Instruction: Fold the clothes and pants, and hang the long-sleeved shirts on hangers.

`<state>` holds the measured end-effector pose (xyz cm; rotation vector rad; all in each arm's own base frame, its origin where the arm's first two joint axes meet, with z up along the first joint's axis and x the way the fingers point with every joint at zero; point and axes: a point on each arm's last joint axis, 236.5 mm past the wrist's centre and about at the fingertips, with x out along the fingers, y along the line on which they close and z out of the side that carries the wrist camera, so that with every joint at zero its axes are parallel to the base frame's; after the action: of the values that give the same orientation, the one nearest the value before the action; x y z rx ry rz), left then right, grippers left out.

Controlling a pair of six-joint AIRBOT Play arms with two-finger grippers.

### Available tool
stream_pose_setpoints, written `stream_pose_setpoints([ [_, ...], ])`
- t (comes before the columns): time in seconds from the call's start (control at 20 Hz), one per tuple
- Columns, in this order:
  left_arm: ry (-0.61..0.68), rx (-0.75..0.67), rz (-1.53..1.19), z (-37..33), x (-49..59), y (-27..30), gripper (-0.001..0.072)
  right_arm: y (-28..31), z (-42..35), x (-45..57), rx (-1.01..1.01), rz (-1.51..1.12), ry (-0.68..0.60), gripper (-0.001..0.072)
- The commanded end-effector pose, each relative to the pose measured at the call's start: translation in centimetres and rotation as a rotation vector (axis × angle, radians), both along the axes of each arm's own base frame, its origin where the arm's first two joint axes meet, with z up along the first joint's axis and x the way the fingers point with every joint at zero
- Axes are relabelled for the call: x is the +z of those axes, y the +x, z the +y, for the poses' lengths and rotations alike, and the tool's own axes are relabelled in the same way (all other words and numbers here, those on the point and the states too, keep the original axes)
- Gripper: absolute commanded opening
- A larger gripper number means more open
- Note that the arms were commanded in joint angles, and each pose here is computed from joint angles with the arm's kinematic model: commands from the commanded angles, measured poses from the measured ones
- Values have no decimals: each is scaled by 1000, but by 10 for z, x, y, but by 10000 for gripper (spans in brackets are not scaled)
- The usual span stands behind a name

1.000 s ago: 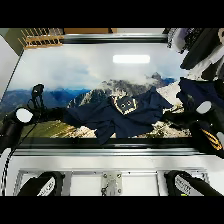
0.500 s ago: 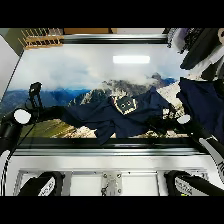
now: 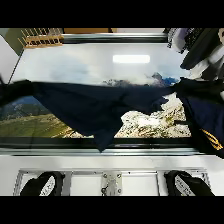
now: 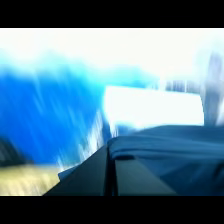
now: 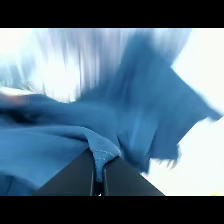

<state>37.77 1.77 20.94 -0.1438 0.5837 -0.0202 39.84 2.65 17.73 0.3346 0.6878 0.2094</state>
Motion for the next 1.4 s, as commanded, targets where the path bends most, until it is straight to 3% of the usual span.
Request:
stream_pose_setpoints([
  [0.0, 69, 47, -374, 5, 157, -44, 9, -51, -35, 200, -118, -445, -184, 13],
  [0.3, 18, -81, -815, -50, 302, -172, 8, -174, -16, 382, -232, -1025, -225, 13],
  [0.5, -96, -168, -991, -67, 351, -225, 8, -208, -14, 414, -277, -1159, -159, 13],
  [0.7, -141, -246, -1039, -79, 379, -231, 9, -208, -12, 422, -267, -1195, -98, 13],
  [0.9, -130, -267, -960, -92, 380, -179, 9, -178, -12, 411, -237, -1135, -33, 13],
  [1.0, -67, -230, -875, -91, 361, -132, 8, -141, -15, 390, -210, -1036, -2, 13],
  [1.35, 30, -79, -488, -59, 206, 81, 8, 78, -38, 223, -154, -591, 42, 13],
])
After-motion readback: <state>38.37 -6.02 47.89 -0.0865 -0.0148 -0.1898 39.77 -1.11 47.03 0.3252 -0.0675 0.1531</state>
